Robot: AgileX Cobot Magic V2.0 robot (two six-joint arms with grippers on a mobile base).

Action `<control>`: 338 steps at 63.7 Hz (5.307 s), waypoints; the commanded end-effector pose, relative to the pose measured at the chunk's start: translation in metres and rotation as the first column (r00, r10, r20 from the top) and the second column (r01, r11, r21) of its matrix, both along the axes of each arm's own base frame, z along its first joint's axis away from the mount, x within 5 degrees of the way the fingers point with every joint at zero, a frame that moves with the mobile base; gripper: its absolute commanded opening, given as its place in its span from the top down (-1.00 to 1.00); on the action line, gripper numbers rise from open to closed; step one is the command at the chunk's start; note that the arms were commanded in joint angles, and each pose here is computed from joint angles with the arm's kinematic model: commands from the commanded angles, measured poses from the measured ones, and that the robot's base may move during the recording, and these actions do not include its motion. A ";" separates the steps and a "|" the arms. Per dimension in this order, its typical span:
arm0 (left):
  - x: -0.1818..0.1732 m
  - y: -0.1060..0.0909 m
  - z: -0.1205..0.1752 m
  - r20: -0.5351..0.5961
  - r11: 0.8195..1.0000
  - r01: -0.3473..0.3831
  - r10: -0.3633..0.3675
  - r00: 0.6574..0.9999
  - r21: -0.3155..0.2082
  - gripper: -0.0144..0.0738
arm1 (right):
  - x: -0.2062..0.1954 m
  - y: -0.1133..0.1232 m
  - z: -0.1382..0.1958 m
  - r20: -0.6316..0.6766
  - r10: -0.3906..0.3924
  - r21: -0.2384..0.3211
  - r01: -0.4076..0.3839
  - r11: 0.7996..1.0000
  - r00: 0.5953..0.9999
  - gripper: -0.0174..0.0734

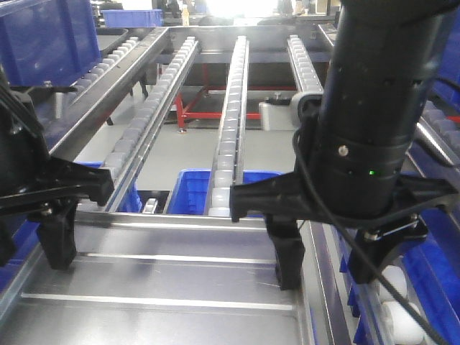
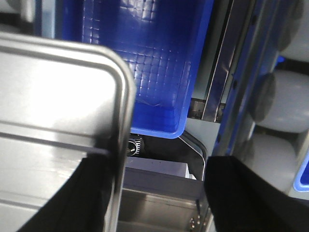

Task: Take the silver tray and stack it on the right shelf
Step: 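Lower both grippers to the near and far edges of the silver tray, then close both grippers on the tray rims and lift it off the shelf, then hold the silver tray raised with both grippers while the base backs away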

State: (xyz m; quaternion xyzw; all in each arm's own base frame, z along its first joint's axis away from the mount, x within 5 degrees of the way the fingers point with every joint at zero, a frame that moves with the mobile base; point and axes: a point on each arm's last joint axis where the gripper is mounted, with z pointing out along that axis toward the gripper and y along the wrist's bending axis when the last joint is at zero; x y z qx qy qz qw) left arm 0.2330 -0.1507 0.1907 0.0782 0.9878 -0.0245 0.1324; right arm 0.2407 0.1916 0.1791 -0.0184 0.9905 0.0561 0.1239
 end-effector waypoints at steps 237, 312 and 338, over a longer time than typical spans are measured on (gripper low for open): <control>-0.070 0.001 0.188 0.491 0.997 0.055 -0.022 0.871 -0.052 0.88 | -0.054 -0.034 0.208 0.507 0.098 0.044 -0.140 0.989 0.856 0.49; -0.070 0.001 0.188 0.491 0.997 0.055 -0.022 0.871 -0.052 0.88 | -0.054 -0.034 0.208 0.507 0.098 0.044 -0.140 0.989 0.856 0.49; -0.070 0.001 0.188 0.491 0.997 0.055 -0.022 0.871 -0.052 0.88 | -0.054 -0.034 0.208 0.507 0.098 0.044 -0.140 0.989 0.856 0.49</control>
